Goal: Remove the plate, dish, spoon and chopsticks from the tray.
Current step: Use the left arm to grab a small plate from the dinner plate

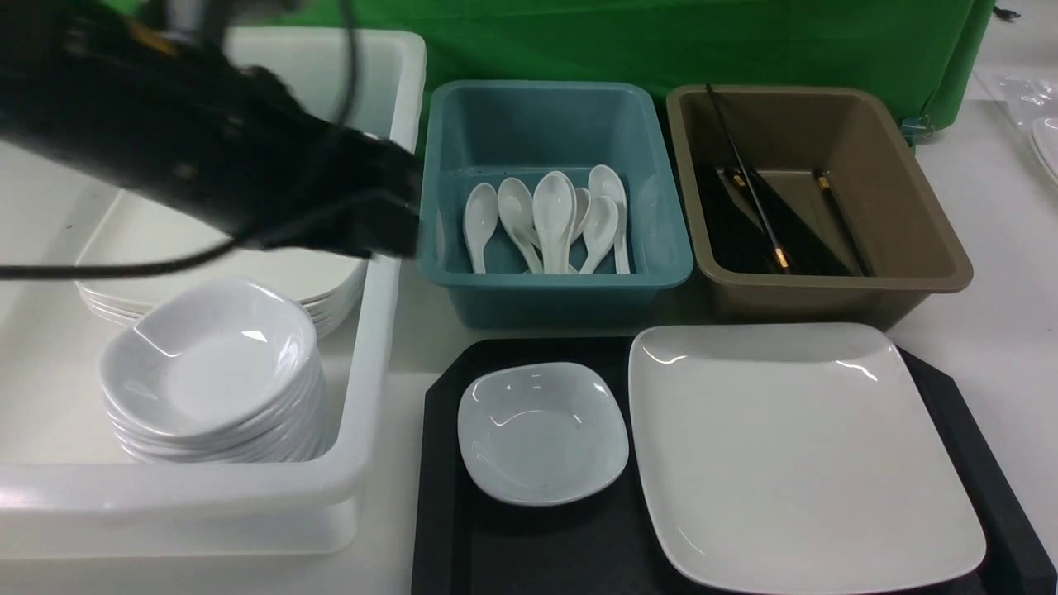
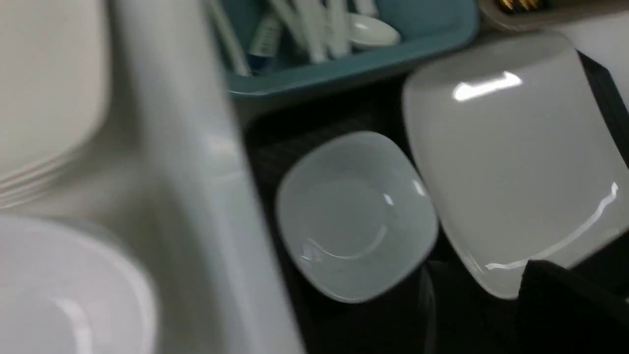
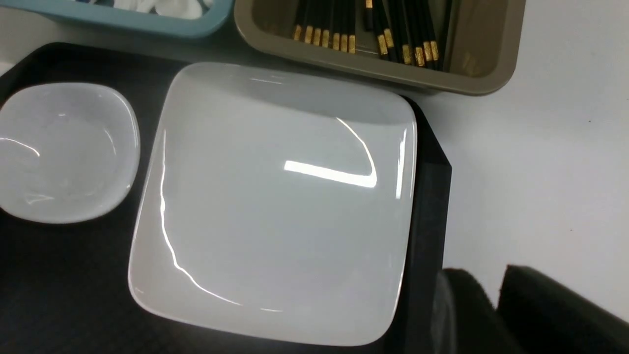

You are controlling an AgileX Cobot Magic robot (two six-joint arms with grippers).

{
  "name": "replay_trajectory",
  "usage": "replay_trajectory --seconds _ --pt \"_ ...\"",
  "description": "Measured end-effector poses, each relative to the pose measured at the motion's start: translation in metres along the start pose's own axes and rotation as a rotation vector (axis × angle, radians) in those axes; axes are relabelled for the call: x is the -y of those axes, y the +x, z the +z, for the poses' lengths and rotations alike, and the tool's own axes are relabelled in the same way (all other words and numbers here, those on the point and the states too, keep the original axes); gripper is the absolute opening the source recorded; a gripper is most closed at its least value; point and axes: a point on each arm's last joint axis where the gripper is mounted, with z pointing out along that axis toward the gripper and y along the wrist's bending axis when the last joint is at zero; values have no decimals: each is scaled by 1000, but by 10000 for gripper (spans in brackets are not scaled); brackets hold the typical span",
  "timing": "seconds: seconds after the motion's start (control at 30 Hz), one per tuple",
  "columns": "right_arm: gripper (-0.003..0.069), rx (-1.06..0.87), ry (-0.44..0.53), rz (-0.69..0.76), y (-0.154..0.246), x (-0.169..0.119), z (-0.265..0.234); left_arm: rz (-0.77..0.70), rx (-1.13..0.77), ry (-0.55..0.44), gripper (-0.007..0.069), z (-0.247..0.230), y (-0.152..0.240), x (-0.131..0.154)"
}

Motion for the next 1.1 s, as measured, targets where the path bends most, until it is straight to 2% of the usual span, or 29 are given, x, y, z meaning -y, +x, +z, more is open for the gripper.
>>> replay_trajectory --seconds 0.03,0.13,0.33,0.37,0.4,0.57,0.7,1.1 --pt "162 0 0 0 0 0 0 36 -45 15 172 17 -1 12" --pt "167 0 0 0 0 0 0 86 -128 0 178 51 -4 20" --pt "179 0 0 0 0 0 0 141 -322 -98 340 124 -12 7" --pt "179 0 0 0 0 0 0 146 -326 -106 346 126 -12 6" --pt "179 0 0 0 0 0 0 172 -342 -130 400 137 -14 1" --pt "181 0 0 0 0 0 0 236 -352 -156 526 167 -21 -6" --pt "184 0 0 0 0 0 0 294 -360 -150 559 189 -22 -11" --pt "193 0 0 0 0 0 0 329 -384 -173 566 217 -15 -22"
